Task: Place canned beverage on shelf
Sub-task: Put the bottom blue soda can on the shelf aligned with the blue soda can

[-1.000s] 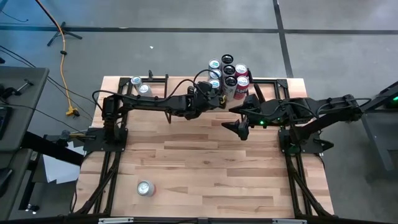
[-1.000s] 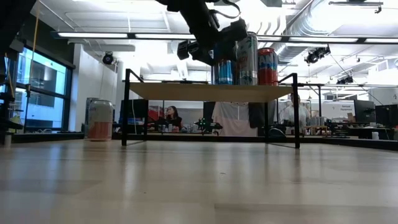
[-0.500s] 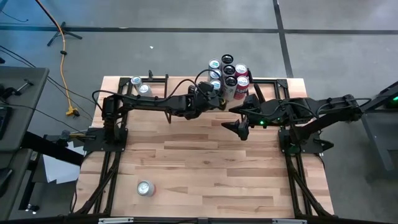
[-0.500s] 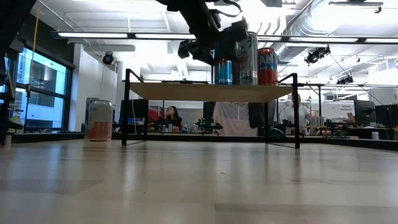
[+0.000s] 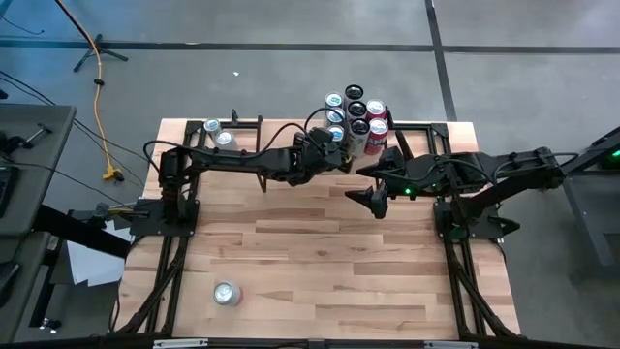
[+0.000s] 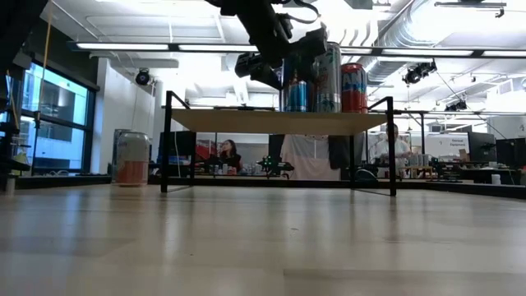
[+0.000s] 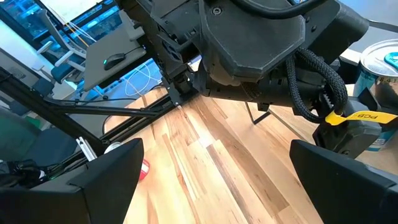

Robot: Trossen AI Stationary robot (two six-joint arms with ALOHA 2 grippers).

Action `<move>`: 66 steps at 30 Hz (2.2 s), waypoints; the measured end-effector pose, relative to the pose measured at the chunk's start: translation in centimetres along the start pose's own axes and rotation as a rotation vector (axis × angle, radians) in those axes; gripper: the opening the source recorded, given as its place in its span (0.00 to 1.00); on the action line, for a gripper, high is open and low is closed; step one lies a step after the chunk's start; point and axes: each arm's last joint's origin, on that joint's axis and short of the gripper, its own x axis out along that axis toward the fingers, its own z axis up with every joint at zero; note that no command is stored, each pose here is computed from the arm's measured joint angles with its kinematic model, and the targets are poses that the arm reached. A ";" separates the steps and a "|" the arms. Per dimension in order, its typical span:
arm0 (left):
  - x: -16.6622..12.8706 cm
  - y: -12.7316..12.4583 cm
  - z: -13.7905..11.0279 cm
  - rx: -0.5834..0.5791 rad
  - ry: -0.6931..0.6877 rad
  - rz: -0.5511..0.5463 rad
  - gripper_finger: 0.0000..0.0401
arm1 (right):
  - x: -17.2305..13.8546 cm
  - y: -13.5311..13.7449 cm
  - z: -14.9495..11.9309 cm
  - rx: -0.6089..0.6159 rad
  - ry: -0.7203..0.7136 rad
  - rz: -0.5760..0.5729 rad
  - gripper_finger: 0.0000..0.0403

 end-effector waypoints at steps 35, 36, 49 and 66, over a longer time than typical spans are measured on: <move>-7.7 -0.9 1.9 0.048 -0.105 0.012 0.79 | 0.0 -0.1 -0.1 -0.013 0.008 -0.010 0.97; -8.1 -0.9 2.0 0.054 -0.103 0.001 0.79 | 0.0 -0.1 -0.1 -0.013 0.008 -0.009 0.97; -20.0 4.0 6.7 0.128 -0.042 -0.295 0.79 | 0.3 -0.2 0.0 0.043 0.004 -0.018 0.97; -27.8 14.5 4.6 0.061 -0.181 -0.339 0.79 | 10.7 1.5 -6.6 0.111 -0.079 -0.457 0.07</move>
